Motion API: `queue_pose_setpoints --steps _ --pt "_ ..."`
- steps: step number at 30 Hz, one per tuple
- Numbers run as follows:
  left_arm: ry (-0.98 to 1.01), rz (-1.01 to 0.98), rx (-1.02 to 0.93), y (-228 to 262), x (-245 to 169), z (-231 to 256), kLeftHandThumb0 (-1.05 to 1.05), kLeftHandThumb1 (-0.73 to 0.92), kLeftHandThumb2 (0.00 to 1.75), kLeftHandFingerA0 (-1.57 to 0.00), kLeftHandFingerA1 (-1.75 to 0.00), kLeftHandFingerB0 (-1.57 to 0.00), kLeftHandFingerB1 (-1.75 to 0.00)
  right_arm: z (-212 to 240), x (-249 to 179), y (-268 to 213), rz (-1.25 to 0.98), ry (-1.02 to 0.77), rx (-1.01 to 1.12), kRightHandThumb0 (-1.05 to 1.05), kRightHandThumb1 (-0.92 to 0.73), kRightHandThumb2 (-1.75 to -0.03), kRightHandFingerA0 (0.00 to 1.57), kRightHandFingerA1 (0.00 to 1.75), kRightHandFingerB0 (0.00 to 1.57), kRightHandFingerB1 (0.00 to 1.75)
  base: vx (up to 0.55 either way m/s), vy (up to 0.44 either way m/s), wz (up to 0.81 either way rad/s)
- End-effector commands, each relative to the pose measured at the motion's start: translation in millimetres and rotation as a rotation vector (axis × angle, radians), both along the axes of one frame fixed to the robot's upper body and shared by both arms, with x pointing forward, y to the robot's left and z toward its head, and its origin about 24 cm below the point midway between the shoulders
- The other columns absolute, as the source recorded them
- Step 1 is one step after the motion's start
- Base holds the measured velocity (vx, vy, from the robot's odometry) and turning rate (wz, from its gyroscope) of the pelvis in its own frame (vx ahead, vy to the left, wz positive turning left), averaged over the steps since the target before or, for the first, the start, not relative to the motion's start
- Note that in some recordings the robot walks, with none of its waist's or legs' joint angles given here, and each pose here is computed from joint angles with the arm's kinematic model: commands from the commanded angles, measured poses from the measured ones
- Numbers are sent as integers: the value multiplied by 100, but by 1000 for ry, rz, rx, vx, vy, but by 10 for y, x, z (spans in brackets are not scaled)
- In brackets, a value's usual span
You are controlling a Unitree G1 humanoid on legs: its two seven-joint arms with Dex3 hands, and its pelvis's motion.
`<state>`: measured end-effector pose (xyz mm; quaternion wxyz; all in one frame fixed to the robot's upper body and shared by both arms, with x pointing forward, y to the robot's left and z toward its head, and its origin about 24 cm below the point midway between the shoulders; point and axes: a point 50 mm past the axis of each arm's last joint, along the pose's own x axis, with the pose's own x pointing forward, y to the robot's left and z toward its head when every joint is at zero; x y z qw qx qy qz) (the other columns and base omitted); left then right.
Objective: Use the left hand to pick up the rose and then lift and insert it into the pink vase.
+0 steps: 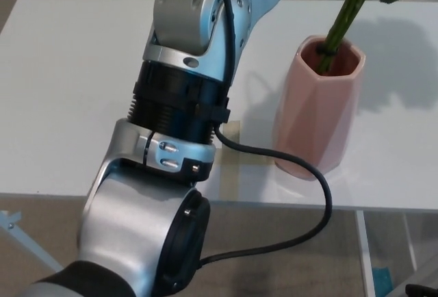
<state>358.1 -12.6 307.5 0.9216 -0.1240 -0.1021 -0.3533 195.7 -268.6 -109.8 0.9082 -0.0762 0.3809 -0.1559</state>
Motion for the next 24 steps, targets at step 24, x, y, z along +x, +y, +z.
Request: queue_pose_setpoints --steps 24 --pt "53 -6 4 -3 -14 -291 -16 81 67 -101 -139 -83 -90 -5 24 39 -9 2 18 -33 -64 -59 66 43 54 39 0 0 0"
